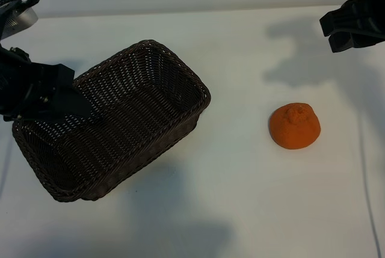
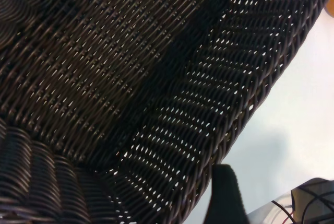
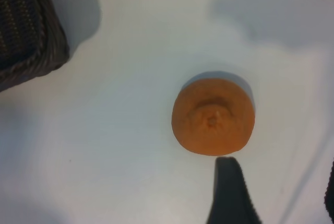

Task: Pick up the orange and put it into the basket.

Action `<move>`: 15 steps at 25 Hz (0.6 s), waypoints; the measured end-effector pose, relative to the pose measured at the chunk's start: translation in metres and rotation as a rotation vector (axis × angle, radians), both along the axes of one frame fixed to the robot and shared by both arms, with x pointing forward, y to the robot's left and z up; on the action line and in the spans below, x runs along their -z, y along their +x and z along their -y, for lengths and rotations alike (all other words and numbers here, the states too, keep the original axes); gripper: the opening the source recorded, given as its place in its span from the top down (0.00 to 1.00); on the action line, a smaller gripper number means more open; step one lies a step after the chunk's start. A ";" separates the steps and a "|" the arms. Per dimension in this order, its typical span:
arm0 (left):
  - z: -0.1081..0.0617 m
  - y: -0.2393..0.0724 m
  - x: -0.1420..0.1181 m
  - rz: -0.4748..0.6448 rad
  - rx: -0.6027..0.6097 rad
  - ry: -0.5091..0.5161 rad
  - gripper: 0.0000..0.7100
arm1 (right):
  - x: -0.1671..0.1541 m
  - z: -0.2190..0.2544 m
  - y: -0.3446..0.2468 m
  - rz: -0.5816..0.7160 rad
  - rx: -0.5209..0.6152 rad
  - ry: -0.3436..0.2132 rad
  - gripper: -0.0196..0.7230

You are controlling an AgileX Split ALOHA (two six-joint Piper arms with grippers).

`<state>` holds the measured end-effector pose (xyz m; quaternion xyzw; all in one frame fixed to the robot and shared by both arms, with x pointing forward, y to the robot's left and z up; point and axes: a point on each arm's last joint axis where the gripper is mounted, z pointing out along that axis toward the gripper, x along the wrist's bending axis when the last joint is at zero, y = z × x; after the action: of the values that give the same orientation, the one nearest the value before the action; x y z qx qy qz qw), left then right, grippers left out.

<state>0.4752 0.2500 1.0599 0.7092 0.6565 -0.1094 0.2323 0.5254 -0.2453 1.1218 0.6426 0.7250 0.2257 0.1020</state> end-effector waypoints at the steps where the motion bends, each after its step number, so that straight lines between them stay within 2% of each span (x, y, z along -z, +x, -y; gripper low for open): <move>1: 0.000 0.000 0.000 0.006 0.001 0.001 0.26 | 0.000 0.000 0.000 0.000 0.000 0.000 0.39; 5: -0.002 0.003 0.000 0.051 0.021 0.026 0.26 | 0.000 0.000 0.000 0.000 0.000 0.000 0.39; 15: -0.003 0.004 0.001 0.080 0.067 0.047 0.26 | 0.000 0.000 0.000 0.000 0.000 -0.001 0.39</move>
<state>0.4788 0.2527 1.0592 0.7399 0.6250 -0.0730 0.2379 0.5254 -0.2454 1.1218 0.6426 0.7251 0.2255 0.1023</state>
